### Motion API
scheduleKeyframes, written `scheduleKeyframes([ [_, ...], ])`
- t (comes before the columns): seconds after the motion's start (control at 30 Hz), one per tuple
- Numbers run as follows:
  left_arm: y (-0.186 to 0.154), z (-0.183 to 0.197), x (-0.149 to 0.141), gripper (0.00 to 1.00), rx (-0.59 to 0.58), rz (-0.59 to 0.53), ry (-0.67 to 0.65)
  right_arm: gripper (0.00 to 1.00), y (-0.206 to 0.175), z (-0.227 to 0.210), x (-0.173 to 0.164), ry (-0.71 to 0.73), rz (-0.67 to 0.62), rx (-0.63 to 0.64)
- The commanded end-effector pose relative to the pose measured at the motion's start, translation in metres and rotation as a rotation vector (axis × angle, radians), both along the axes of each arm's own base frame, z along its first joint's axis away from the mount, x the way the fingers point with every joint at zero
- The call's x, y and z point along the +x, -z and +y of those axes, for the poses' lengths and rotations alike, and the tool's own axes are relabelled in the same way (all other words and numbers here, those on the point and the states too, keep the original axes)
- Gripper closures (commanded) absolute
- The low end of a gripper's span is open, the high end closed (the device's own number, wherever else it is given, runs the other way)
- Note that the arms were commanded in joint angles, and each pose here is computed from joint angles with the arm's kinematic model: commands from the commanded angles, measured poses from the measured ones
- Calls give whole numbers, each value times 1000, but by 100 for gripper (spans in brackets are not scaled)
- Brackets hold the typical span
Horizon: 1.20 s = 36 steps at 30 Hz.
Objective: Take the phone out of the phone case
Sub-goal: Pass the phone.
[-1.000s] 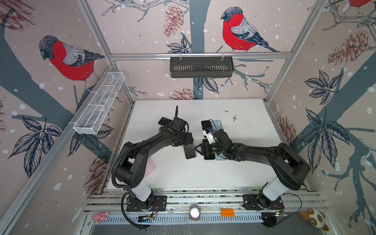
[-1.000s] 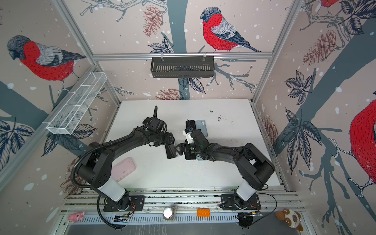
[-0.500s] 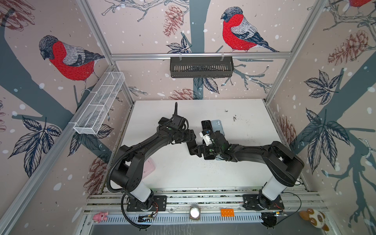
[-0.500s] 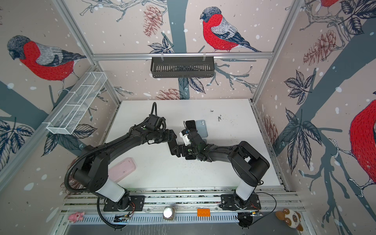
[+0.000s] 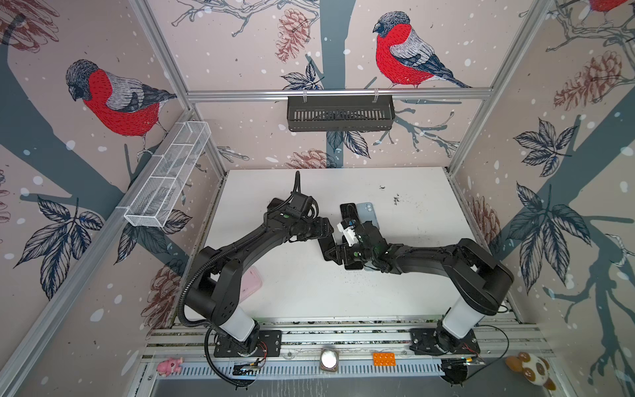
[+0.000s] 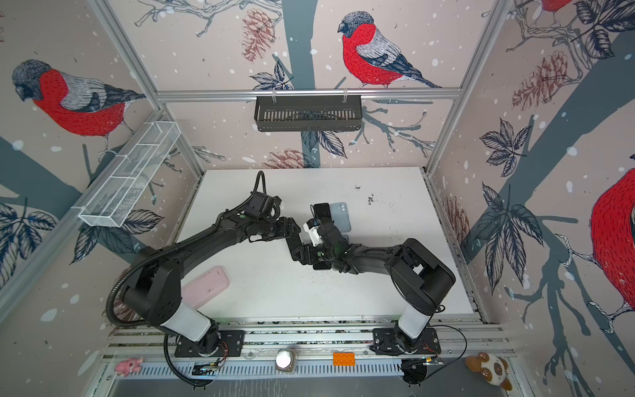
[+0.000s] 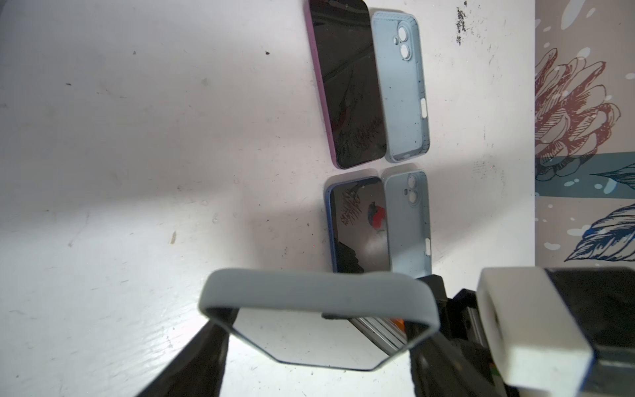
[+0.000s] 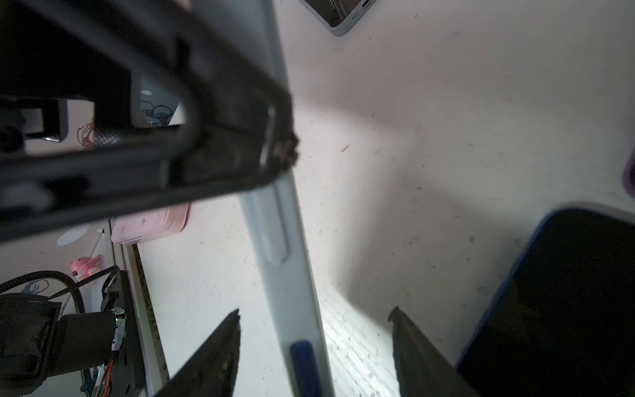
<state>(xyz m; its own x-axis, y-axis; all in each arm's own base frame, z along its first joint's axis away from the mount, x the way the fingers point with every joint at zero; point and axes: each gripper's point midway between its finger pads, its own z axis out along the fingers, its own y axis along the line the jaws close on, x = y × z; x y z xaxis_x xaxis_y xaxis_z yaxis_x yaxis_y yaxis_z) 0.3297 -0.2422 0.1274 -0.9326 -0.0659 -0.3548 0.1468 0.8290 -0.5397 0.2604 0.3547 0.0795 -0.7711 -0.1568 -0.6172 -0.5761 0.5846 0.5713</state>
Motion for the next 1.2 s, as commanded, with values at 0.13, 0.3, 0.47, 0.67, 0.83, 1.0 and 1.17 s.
scheduleKeyframes([
  [0.13, -29, -13, 2, 63, -112, -63, 23, 60, -21, 3, 3, 0, -50, 43],
  [0.3, -39, -19, 1, 61, -169, -88, 33, 79, -32, -2, 4, 16, -73, 46],
  [0.47, -63, -22, 3, 37, -235, -165, 35, 91, -40, -9, 7, 38, -89, 35],
  [0.67, -100, -28, 1, 20, -356, -312, 64, 97, -56, -28, 17, 78, -119, 42],
  [0.83, -130, -28, -3, 12, -408, -439, 101, 97, -74, -61, 33, 125, -184, 14],
  [1.0, -160, -31, -17, 8, -448, -610, 215, 98, -116, -105, 47, 165, -359, 4],
  [1.17, -173, -44, -33, 9, -443, -760, 428, 99, -169, -128, 42, 158, -598, 69],
])
